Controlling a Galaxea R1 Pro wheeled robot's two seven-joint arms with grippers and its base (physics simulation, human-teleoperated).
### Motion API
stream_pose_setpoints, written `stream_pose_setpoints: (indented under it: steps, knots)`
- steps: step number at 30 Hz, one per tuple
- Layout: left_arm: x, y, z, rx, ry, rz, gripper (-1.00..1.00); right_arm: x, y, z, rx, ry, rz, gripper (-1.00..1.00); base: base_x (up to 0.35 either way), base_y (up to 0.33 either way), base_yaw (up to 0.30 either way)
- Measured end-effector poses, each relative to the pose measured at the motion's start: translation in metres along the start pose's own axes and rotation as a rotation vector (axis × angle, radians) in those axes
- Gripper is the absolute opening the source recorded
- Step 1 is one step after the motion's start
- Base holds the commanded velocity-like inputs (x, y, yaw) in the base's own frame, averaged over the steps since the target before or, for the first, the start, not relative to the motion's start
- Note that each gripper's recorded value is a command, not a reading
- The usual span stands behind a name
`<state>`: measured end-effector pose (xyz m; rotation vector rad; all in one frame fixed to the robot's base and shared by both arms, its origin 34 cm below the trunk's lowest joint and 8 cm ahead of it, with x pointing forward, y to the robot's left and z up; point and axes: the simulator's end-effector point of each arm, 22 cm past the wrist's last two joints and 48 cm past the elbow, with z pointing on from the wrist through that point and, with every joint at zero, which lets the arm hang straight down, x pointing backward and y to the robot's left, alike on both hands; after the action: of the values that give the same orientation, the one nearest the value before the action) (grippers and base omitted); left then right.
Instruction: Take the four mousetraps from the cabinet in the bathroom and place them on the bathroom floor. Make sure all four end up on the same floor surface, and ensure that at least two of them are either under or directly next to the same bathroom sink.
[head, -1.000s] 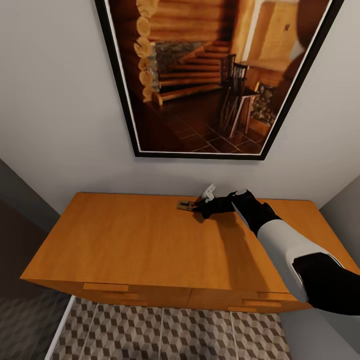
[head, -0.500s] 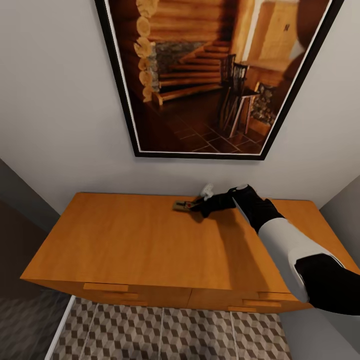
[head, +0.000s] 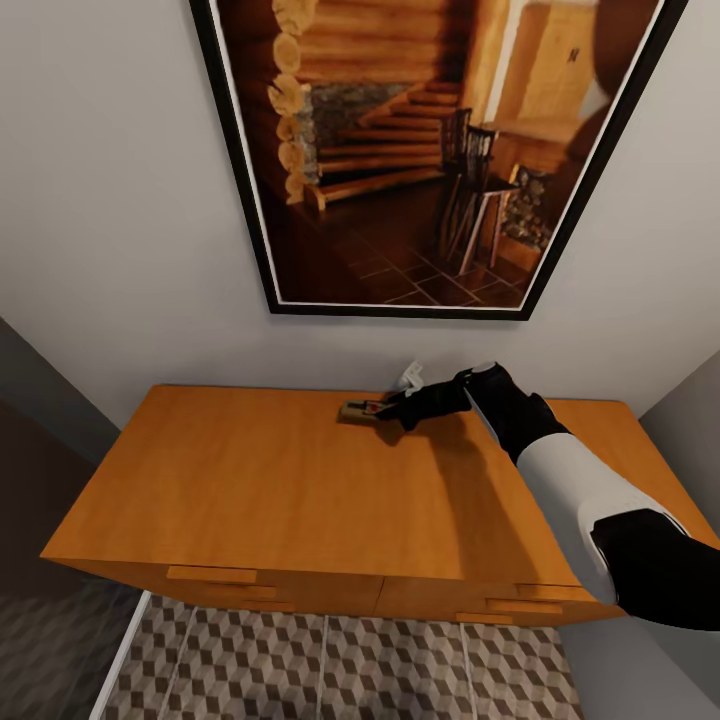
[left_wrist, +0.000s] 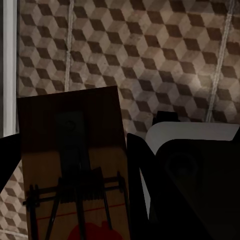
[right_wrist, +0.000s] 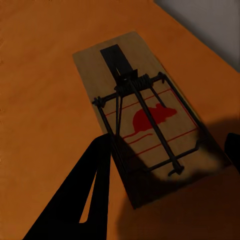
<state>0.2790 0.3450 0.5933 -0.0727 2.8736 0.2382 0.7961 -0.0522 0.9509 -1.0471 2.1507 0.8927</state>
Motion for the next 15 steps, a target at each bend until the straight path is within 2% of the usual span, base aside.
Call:
stream_pose_setpoints:
  steps: [5, 10, 15]
  knots:
    - [0.0, -0.001, 0.0, 0.001, 0.0, 0.0, -1.0, -0.003, 0.002, 0.0, -0.007, -0.005, -0.005, -1.0, 0.0, 0.0, 0.0]
    - [0.0, -0.002, 0.0, 0.004, 0.0, 0.001, -1.0, -0.01, 0.019, -0.004, -0.075, -0.007, -0.002, -1.0, 0.0, 0.0, 0.0]
    - [0.0, -0.002, 0.0, 0.005, 0.0, 0.001, -1.0, -0.041, 0.034, -0.02, -0.094, -0.018, 0.0, -1.0, 0.0, 0.0, 0.0]
